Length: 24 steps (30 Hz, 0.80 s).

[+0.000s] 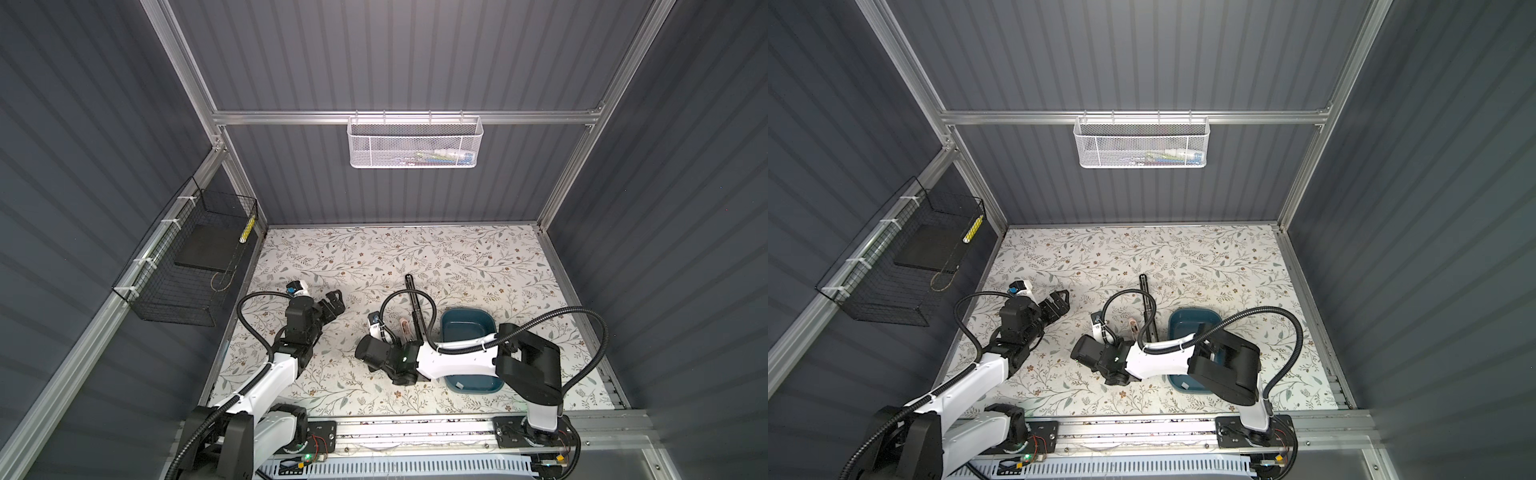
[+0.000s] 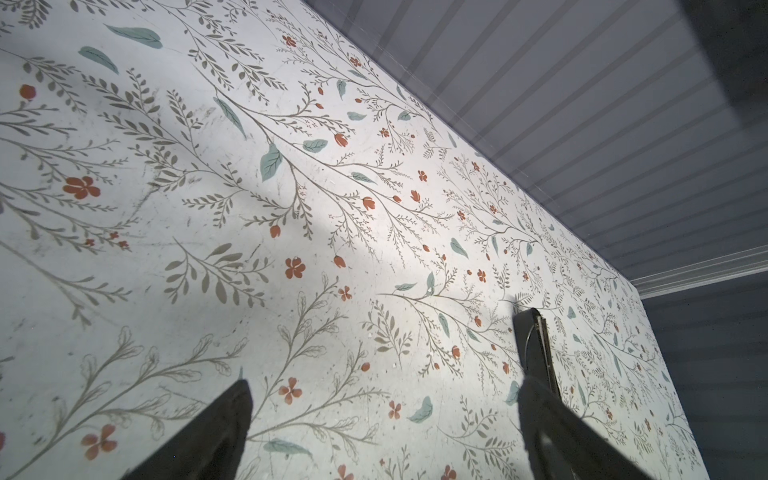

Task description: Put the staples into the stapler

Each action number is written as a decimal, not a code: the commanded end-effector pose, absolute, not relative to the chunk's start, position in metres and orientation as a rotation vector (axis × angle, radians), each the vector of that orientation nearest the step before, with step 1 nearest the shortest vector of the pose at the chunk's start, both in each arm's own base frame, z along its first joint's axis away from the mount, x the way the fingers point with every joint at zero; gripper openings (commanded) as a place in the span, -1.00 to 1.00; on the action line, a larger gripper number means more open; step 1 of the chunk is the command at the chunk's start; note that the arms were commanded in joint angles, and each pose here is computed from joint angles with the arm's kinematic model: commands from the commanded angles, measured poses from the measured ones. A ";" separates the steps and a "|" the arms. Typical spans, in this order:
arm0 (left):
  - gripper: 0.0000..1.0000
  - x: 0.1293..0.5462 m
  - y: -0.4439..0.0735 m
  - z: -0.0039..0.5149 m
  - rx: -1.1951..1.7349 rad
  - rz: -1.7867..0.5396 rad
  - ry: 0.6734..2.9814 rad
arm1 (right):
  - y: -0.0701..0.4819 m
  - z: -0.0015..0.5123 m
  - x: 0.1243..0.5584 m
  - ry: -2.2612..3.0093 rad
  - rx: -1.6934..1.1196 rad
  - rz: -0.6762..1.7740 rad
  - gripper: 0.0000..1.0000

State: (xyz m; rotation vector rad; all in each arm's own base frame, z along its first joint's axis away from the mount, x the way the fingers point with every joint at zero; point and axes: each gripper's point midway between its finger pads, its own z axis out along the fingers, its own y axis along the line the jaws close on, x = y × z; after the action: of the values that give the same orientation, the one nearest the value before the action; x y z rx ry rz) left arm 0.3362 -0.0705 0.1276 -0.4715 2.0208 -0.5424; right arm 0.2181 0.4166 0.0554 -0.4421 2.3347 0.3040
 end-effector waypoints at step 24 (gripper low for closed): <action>0.99 0.336 -0.073 0.129 -0.453 -0.555 2.016 | 0.407 0.028 0.216 2.392 -0.438 0.232 -0.85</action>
State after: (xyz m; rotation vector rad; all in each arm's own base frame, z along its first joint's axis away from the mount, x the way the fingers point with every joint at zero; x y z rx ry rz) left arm 0.3359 -0.0717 0.1277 -0.4678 2.0225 -0.5495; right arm 0.2190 0.4126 0.0409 -0.4369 2.3575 0.2691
